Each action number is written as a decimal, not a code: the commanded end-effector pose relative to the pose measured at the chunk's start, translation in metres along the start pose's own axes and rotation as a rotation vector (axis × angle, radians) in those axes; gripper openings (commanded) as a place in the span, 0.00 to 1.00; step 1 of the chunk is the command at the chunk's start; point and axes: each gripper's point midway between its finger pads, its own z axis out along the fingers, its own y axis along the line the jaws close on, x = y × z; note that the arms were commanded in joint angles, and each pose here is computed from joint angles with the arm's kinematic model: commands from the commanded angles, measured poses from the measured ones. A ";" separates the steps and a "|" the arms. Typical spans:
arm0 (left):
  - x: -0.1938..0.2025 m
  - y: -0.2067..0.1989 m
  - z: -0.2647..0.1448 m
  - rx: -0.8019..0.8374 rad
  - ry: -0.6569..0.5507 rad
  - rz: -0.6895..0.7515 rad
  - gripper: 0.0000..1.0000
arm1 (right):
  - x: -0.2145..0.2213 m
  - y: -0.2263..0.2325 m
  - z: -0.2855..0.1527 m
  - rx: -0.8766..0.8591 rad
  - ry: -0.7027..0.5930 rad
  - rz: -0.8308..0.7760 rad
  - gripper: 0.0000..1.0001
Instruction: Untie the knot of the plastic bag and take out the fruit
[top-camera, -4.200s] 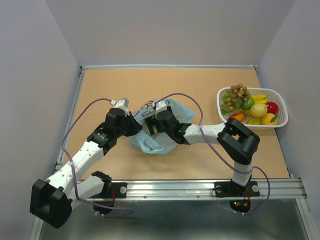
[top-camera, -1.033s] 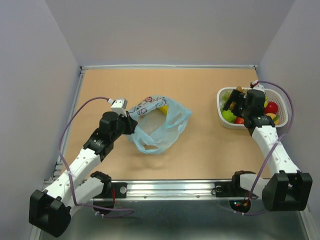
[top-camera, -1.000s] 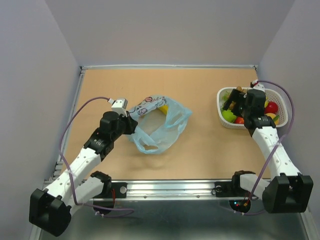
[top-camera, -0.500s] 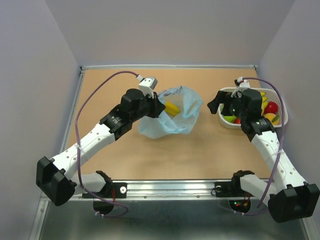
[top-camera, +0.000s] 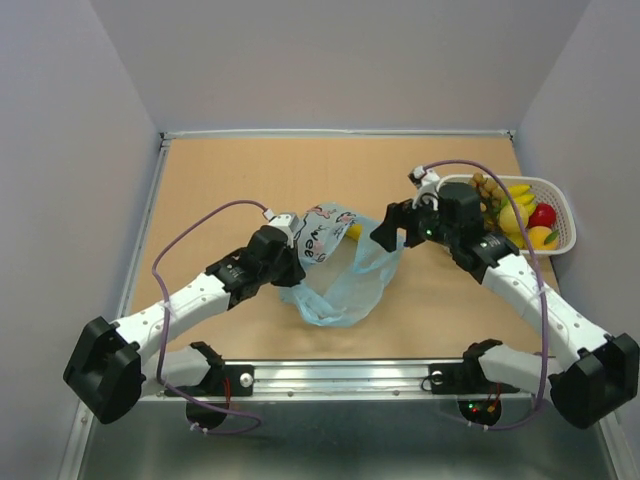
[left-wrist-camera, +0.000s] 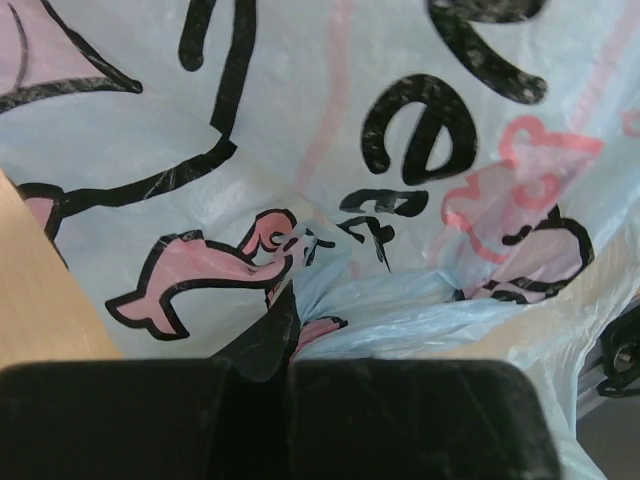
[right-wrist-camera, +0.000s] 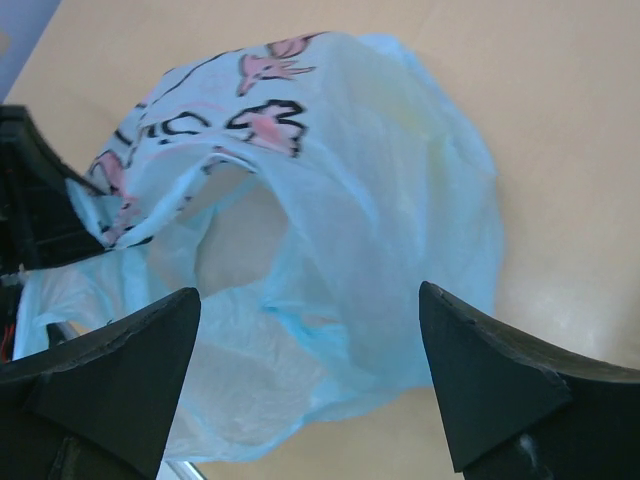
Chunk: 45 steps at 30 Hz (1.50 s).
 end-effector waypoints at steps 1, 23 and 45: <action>-0.005 -0.003 0.004 0.011 -0.039 -0.038 0.00 | -0.024 0.053 0.013 -0.133 -0.032 -0.108 0.92; -0.052 0.004 -0.014 -0.089 -0.205 -0.066 0.00 | -0.066 0.090 0.011 0.201 -0.261 -0.215 0.86; -0.078 0.000 -0.031 -0.076 -0.239 -0.075 0.00 | 0.062 0.110 0.112 0.016 0.064 -0.140 0.72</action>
